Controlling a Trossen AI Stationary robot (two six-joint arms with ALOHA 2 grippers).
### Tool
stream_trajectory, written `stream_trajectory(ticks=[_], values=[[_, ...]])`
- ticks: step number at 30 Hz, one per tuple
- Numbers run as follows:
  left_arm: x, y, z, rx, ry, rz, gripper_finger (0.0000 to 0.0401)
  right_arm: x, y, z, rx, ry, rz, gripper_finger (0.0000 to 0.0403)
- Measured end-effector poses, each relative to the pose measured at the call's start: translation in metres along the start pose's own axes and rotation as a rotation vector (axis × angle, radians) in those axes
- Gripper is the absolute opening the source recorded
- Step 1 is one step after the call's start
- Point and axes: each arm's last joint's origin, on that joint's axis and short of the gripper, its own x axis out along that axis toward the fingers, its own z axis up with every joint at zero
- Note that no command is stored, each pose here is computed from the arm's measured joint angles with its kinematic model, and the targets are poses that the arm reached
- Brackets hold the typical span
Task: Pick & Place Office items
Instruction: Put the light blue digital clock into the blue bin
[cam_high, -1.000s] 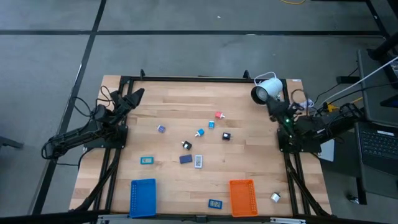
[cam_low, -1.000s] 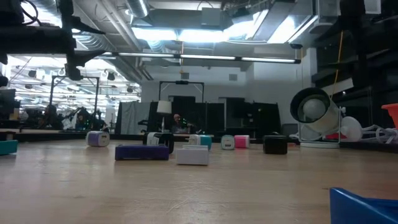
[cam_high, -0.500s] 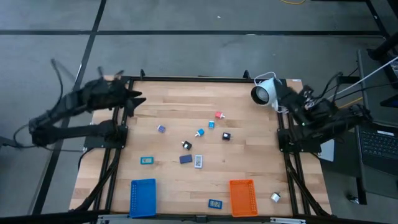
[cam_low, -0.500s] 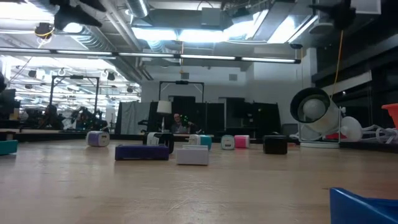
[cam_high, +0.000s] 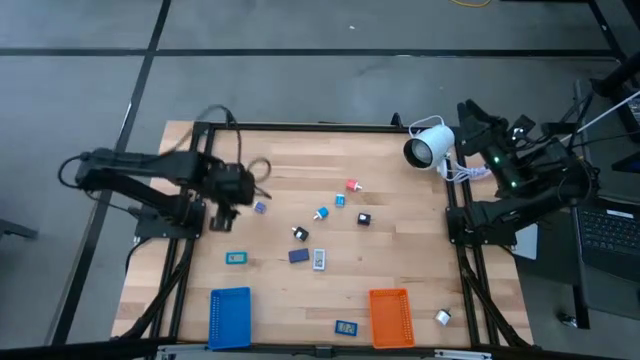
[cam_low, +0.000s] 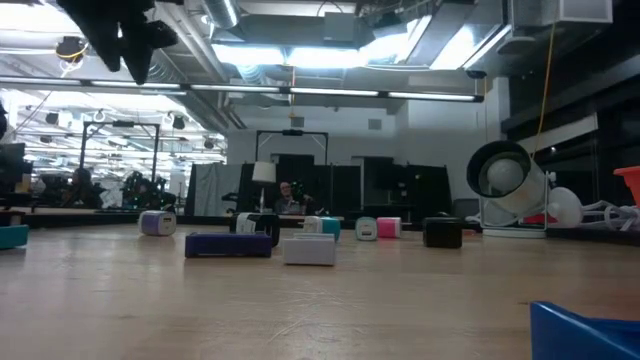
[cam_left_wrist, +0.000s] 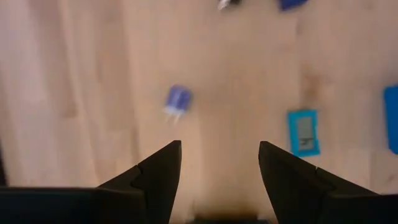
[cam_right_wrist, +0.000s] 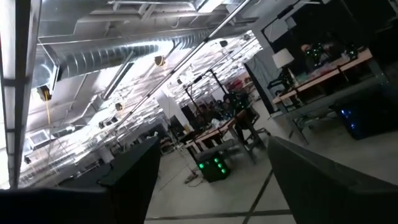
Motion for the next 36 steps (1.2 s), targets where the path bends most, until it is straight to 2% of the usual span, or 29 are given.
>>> stream_trajectory(ticks=[3, 7, 12, 17, 20, 25, 29, 36], values=[[0.013, -0.017, 0.015, -0.015, -0.016, -0.040, 0.0210, -0.001, 0.001, 0.000, 0.002, 0.010, 0.010, 0.0302], [0.036, -0.039, 0.024, -0.127, 0.023, -0.084, 0.0210, -0.001, 0.001, -0.003, -0.022, 0.030, 0.018, 0.0302], [0.056, -0.061, 0.027, -0.260, 0.115, -0.075, 0.0210, -0.003, -0.001, -0.001, -0.013, 0.031, 0.019, 0.0302], [0.069, -0.074, 0.034, -0.356, 0.126, -0.069, 0.0210, -0.005, -0.007, 0.001, -0.024, 0.047, 0.020, 0.0302], [0.078, -0.084, 0.036, -0.360, 0.155, -0.059, 0.0217, -0.008, -0.012, -0.001, -0.023, 0.081, 0.018, 0.0302], [0.089, -0.100, 0.035, -0.348, 0.205, -0.038, 0.0252, -0.010, -0.017, -0.009, -0.011, 0.140, 0.013, 0.0302], [0.094, -0.112, 0.031, -0.296, 0.225, -0.009, 0.0277, -0.011, -0.017, -0.011, -0.002, 0.160, 0.036, 0.0302], [0.117, -0.124, 0.004, -0.273, 0.324, 0.017, 0.0299, -0.011, -0.016, -0.011, 0.004, 0.165, 0.059, 0.0302]])
